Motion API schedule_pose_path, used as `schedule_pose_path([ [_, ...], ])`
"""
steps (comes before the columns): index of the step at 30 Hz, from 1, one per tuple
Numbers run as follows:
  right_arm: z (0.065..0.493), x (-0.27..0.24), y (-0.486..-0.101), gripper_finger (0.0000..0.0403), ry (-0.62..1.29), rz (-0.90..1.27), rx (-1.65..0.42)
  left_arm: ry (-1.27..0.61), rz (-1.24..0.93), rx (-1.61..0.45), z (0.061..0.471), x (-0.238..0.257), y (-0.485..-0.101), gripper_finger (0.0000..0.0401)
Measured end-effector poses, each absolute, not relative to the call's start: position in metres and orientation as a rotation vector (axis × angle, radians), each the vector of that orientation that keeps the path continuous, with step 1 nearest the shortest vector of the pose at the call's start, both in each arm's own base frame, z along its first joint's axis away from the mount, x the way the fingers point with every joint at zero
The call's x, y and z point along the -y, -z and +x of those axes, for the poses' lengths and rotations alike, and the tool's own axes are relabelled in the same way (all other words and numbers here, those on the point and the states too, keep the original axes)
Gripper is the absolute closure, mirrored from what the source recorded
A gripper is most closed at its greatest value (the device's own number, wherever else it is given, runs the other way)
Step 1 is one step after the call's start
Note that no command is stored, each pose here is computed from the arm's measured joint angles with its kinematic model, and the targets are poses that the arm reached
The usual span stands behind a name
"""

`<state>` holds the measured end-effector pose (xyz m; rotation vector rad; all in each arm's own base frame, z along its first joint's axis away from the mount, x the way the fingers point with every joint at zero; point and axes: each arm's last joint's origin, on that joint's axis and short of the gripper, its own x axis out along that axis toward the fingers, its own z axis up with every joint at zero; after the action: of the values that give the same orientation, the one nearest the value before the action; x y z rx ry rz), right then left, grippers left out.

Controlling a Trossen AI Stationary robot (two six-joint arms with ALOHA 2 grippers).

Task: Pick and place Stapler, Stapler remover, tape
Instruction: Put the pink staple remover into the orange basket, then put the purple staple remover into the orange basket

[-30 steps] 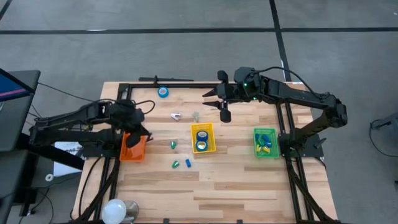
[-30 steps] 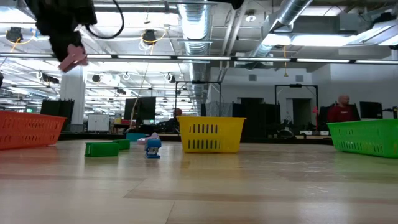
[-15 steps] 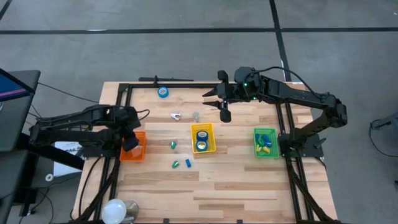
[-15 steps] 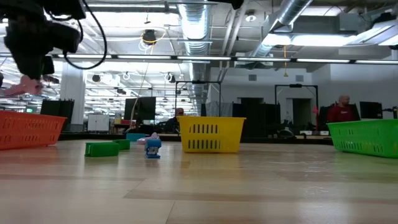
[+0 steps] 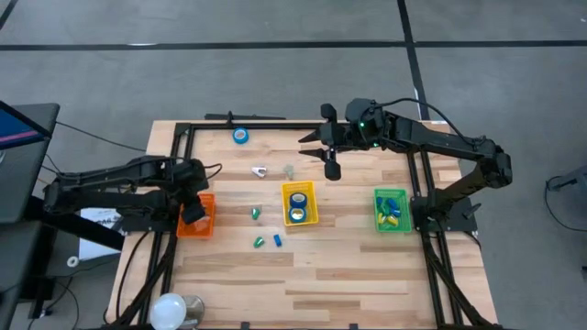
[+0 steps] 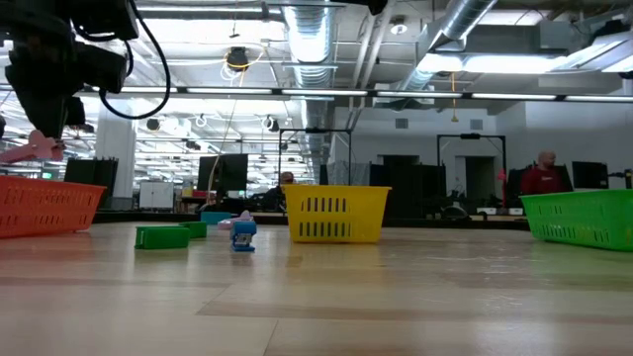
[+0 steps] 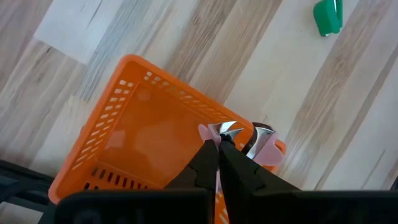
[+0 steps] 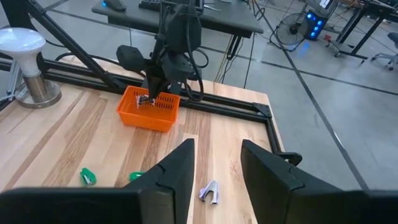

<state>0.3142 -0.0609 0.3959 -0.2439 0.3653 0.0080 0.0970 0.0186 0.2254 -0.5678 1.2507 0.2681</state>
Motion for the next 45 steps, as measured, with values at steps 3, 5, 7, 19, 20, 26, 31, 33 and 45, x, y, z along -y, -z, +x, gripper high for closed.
schedule_pose_path([
  [3,0.314,0.061,-0.396,0.028,-0.008,-0.244,-0.366,-0.268,-0.568,-1.252,0.097,-0.019,-0.225,0.0398],
  [5,0.314,0.061,-0.396,0.028,-0.008,-0.244,-0.365,-0.268,-0.568,-1.252,0.097,-0.019,-0.225,0.0398],
  [7,0.314,0.061,-0.396,0.028,-0.008,-0.244,-0.365,-0.268,-0.568,-1.252,0.097,-0.019,-0.225,0.0398],
  [19,0.314,0.061,-0.396,0.028,-0.008,-0.244,-0.366,-0.286,-0.568,-1.237,0.098,-0.019,-0.226,0.0329],
  [20,0.314,0.061,-0.396,0.028,-0.008,-0.244,-0.366,-0.291,-0.568,-1.234,0.098,-0.02,-0.226,0.0319],
  [26,0.314,0.061,-0.396,0.028,-0.008,-0.244,-0.366,-0.279,-0.575,-1.226,0.099,-0.019,-0.227,0.0279],
  [31,0.314,0.061,-0.396,0.028,-0.009,-0.244,-0.366,-0.284,-0.595,-1.188,0.101,-0.02,-0.237,0.027],
  [33,0.314,0.061,-0.396,0.028,-0.008,-0.244,-0.366,-0.279,-0.592,-1.162,0.102,-0.02,-0.243,0.0269],
  [45,0.314,0.061,-0.395,0.0276,-0.002,-0.244,-0.371,-0.21,-0.483,-0.895,0.13,-0.027,-0.265,0.0269],
])
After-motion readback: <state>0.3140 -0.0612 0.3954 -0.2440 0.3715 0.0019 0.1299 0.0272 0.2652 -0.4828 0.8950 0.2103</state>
